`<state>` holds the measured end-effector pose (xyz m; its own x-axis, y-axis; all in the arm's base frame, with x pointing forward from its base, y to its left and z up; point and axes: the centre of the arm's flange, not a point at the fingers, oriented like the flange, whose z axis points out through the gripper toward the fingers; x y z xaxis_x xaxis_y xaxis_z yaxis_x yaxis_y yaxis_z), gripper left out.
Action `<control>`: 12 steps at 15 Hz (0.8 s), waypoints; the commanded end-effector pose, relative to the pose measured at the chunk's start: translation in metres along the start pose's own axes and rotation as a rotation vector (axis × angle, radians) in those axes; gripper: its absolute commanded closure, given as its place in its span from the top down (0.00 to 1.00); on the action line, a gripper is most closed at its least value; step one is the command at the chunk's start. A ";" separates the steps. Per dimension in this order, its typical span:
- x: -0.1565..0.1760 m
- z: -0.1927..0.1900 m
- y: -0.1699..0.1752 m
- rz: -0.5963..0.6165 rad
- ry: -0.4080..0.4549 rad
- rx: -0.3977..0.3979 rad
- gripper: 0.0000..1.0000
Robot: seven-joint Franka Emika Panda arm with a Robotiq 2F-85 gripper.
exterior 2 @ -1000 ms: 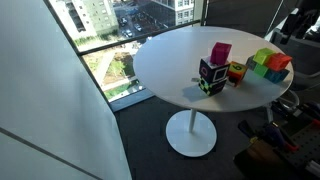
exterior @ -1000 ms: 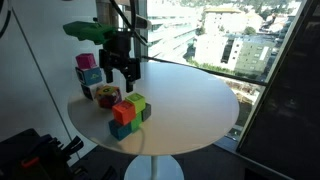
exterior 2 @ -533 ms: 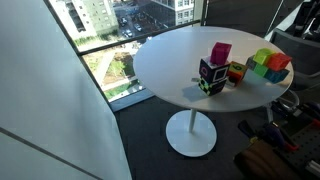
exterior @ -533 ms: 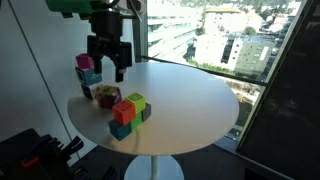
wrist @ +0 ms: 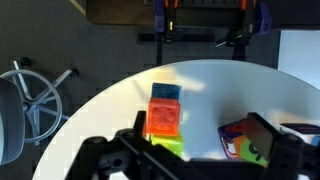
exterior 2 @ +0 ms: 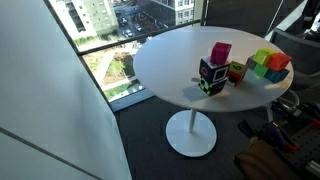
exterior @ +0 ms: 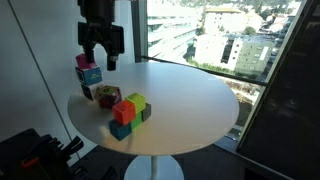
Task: Put the orange block on the blue block
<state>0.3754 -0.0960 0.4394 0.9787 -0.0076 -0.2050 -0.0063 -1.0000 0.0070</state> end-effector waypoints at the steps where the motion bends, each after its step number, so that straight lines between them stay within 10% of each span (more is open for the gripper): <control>1: -0.010 -0.022 -0.007 0.020 0.039 -0.042 1.00; 12: -0.019 -0.039 -0.010 0.031 0.110 -0.047 1.00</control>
<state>0.3648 -0.0857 0.4813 0.9948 -0.0354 -0.0951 -0.0300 -0.9979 0.0577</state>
